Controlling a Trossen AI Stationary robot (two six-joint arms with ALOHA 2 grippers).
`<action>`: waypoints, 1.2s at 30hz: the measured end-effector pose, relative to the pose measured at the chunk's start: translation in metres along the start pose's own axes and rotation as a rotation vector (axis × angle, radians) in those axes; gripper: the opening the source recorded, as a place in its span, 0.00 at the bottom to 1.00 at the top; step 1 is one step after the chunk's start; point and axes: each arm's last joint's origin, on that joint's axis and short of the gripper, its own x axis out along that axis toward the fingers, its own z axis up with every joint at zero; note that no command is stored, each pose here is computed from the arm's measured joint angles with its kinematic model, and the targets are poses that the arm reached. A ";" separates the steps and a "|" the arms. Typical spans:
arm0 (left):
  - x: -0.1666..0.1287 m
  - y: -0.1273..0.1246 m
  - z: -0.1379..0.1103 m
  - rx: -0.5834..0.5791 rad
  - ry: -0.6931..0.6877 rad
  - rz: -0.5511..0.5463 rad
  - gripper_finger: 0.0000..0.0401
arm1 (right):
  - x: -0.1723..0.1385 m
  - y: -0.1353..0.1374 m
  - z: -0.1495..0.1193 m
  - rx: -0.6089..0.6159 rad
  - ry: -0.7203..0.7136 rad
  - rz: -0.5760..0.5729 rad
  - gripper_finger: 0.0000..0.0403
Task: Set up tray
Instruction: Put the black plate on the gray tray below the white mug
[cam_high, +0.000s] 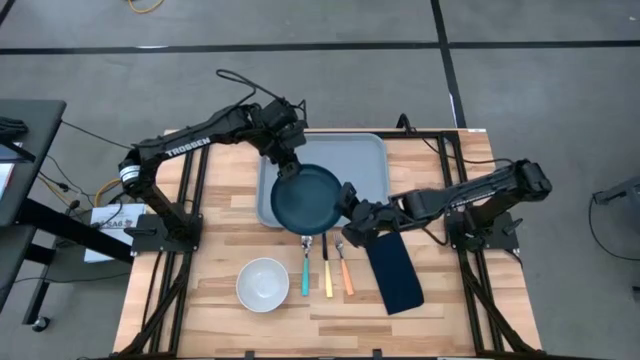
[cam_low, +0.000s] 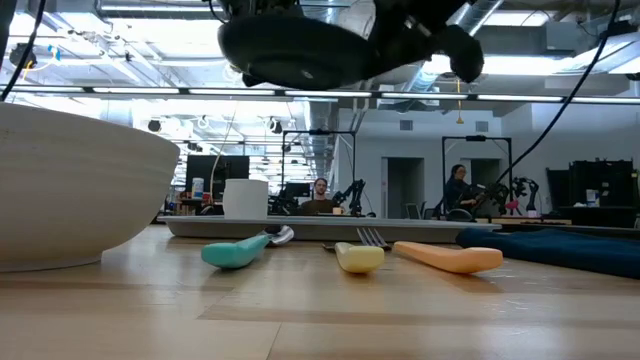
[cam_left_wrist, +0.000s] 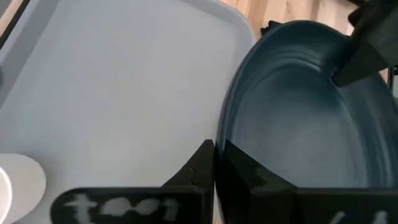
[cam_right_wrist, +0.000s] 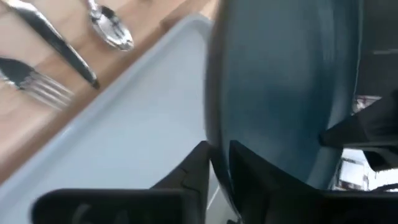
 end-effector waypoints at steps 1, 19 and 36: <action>0.000 0.000 0.000 0.004 0.000 0.000 0.00 | -0.002 -0.003 0.000 -0.004 -0.007 0.007 0.08; 0.002 -0.004 -0.002 0.269 0.035 0.109 0.27 | -0.018 -0.016 -0.001 0.053 -0.021 0.093 0.01; -0.010 -0.029 -0.018 0.574 0.225 0.282 0.43 | -0.009 -0.013 -0.020 0.114 0.081 0.190 0.00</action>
